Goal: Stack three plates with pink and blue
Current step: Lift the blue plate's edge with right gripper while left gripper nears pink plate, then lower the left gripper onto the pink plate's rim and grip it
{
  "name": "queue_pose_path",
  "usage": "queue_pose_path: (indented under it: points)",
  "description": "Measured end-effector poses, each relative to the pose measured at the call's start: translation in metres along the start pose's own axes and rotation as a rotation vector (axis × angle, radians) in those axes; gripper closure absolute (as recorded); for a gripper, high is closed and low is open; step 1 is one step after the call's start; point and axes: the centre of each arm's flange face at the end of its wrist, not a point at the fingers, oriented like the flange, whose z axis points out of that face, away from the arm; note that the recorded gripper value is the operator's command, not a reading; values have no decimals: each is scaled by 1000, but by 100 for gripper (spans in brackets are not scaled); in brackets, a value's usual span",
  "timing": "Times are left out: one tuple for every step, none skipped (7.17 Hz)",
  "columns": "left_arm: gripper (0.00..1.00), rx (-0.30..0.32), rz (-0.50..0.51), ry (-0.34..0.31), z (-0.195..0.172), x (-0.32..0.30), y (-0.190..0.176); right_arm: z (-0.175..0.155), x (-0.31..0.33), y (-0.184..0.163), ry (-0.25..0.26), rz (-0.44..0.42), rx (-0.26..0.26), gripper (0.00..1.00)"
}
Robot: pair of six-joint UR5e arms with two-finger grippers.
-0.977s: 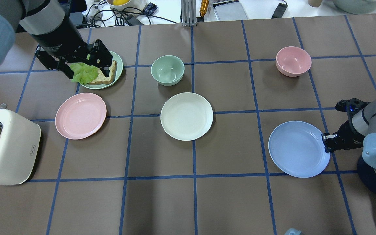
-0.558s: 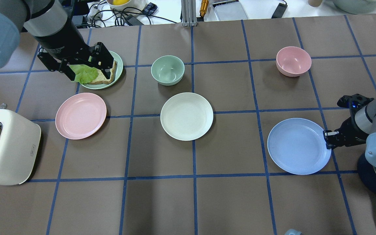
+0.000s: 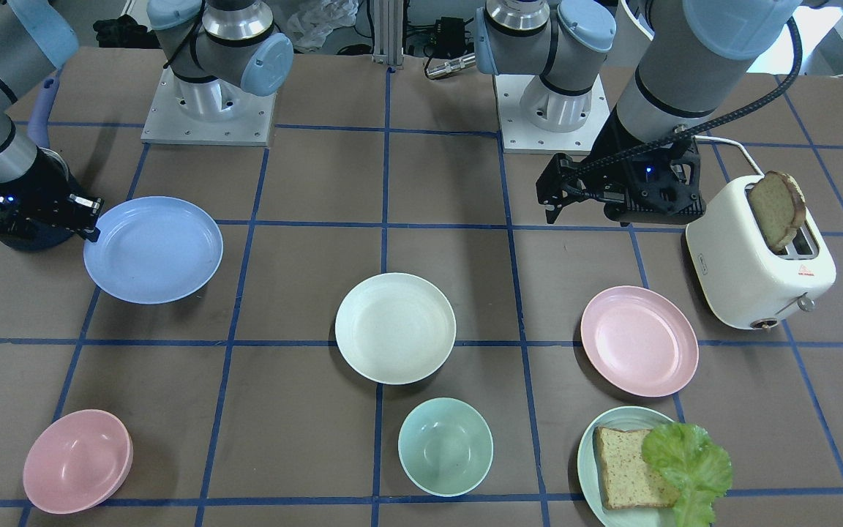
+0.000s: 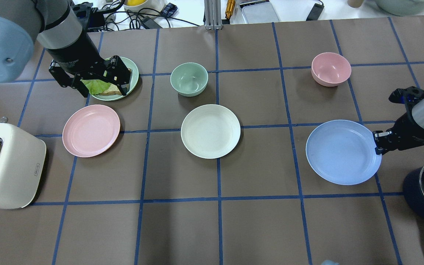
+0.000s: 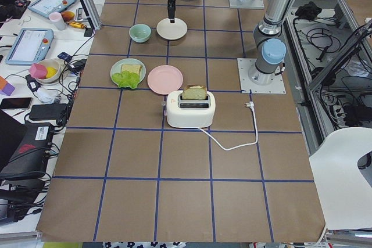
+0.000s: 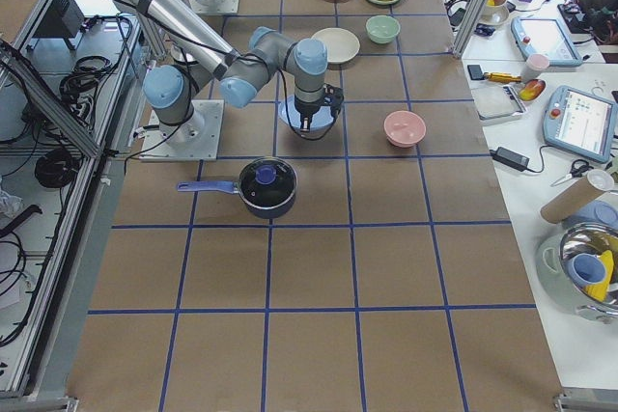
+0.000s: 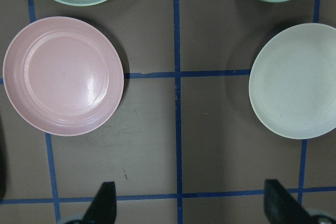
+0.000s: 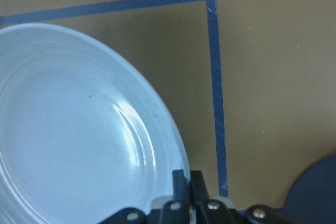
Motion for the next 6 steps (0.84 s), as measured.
queue_pose_path:
  points:
    - [0, -7, -5, 1, 4, -3, -1, -15, -4, -9, -4, -11, 2, 100]
    - [0, -17, -15, 3, 9, -10, -2, -28, -12, -17, -8, -27, 12, 100]
    - [0, -32, -24, 6, 16, -18, -6, -40, -21, -24, -10, -40, 18, 100]
    - [0, -55, -27, 8, 28, -24, -11, -51, -27, -29, -13, -41, 14, 100]
    - [0, -72, -21, 10, 44, -27, -16, -61, -30, -35, -15, -41, 9, 100]
    - [0, -78, -2, 8, 69, -29, -21, -70, -33, -41, -16, -37, 9, 100]
